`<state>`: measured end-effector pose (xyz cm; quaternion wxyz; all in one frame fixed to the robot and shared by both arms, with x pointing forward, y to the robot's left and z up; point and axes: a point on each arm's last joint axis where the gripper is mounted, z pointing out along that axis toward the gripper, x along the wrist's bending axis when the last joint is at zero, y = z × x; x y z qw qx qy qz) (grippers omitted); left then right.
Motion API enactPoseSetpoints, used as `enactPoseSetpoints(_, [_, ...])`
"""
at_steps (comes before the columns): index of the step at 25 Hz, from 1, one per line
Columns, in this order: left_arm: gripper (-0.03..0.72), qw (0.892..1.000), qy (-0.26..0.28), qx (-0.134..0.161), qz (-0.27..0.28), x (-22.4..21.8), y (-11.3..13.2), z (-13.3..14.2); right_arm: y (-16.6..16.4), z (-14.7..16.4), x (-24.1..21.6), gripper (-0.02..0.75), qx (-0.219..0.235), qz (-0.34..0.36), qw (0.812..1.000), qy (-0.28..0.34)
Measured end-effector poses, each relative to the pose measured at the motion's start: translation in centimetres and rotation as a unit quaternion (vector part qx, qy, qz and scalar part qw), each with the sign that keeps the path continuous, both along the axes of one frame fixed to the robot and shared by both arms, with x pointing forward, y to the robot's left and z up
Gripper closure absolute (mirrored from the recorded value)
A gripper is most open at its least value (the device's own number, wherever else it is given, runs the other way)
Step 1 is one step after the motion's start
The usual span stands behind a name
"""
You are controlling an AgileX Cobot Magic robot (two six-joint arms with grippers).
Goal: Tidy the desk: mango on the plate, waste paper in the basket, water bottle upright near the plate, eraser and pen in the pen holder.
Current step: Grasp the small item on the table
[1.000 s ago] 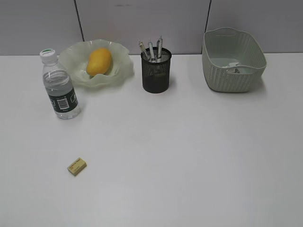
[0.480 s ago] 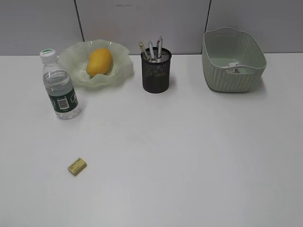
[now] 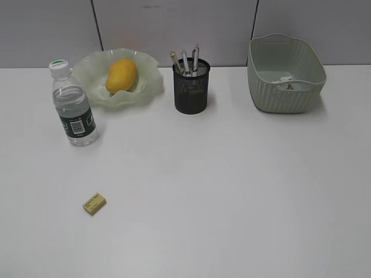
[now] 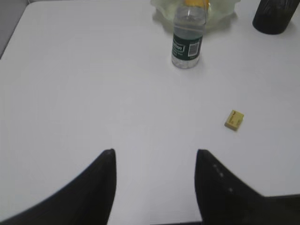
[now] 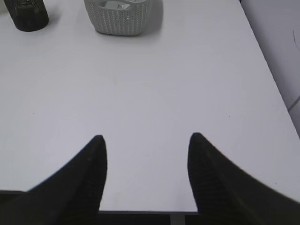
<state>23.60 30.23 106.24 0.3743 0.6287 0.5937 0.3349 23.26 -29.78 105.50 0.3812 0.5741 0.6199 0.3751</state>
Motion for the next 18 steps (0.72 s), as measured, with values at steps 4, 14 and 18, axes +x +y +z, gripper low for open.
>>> enactPoseSetpoints(4, [0.241,0.998,0.053,0.020,-0.014,1.6,-0.2,1.6,0.0,0.0,0.0,0.295,0.000,0.000,1.000,0.000])
enactPoseSetpoints(14, [0.228,0.965,0.256,0.004,-0.063,10.1,-2.2,3.6,0.0,0.0,0.0,0.295,0.000,0.000,1.000,-0.001])
enactPoseSetpoints(18, [0.228,0.940,0.328,0.023,-0.090,14.3,-3.2,2.6,0.0,0.0,0.0,0.295,0.000,0.000,1.000,-0.001])
